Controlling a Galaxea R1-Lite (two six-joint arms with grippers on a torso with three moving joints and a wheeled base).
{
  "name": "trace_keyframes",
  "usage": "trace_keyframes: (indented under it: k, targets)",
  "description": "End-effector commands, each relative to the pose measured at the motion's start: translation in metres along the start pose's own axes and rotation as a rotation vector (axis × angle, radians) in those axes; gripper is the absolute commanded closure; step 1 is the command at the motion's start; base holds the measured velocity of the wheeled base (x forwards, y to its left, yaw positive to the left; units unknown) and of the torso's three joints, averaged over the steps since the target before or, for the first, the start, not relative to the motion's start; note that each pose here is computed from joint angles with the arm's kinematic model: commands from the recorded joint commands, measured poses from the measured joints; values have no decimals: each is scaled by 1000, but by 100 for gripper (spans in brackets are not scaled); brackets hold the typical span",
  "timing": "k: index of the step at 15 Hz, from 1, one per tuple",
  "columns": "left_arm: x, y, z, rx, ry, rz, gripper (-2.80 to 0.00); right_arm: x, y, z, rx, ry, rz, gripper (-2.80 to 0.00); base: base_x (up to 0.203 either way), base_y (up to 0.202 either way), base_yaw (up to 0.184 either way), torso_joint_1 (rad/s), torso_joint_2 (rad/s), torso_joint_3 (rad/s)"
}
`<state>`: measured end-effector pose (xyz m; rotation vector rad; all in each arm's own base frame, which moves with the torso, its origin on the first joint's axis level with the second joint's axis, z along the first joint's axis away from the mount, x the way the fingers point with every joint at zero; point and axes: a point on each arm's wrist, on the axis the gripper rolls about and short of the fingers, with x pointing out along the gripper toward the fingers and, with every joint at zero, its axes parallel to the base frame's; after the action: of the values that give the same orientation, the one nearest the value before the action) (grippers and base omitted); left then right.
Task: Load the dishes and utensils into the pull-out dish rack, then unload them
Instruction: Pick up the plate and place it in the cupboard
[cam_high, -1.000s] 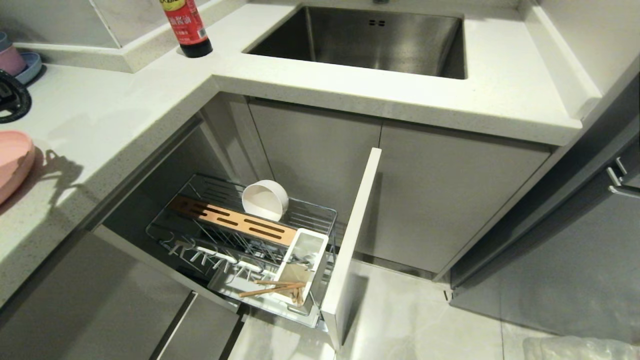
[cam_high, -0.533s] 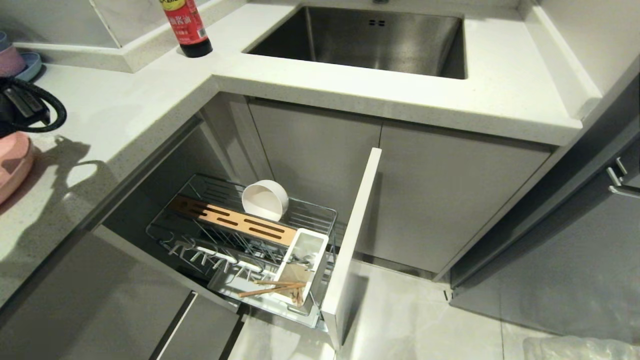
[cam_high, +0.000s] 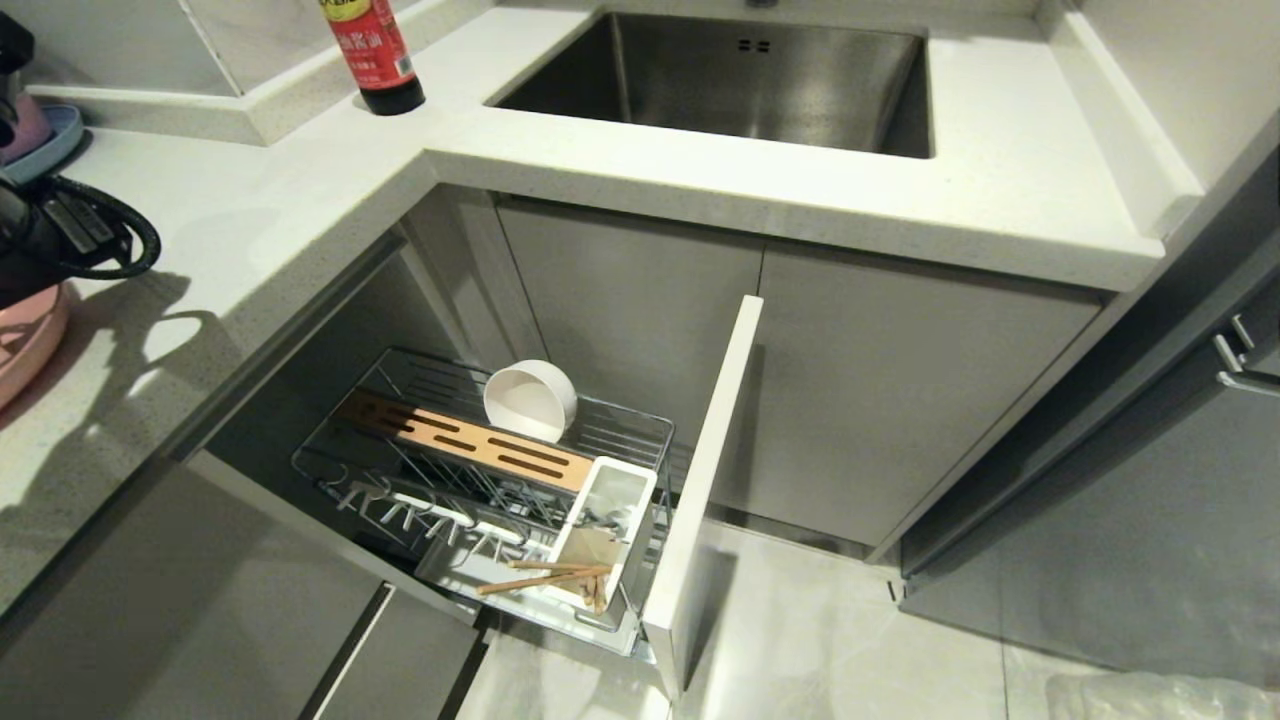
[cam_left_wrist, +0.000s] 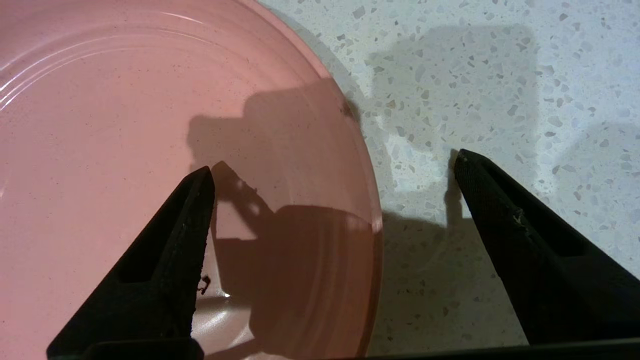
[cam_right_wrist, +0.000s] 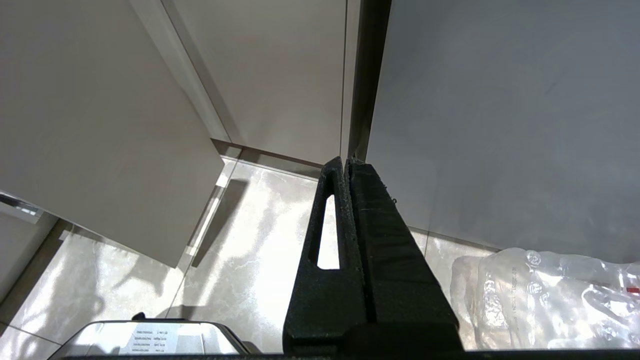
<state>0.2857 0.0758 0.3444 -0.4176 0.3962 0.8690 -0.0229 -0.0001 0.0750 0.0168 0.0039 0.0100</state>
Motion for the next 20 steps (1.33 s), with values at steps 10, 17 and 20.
trace_keyframes:
  k: [10,17,20]
  targets:
    - [1,2,-1,-23,7,12,0,0,0,0,0,-1,1,0,0,0,0,0,0,0]
    - [-32,12,10,-50,-52,-39,0,0,0,0,0,0,1,0,0,0,0,0,0,0]
    - [-71,22,17,-57,-120,-114,0,0,0,0,0,-1,1,0,0,0,0,0,0,0]
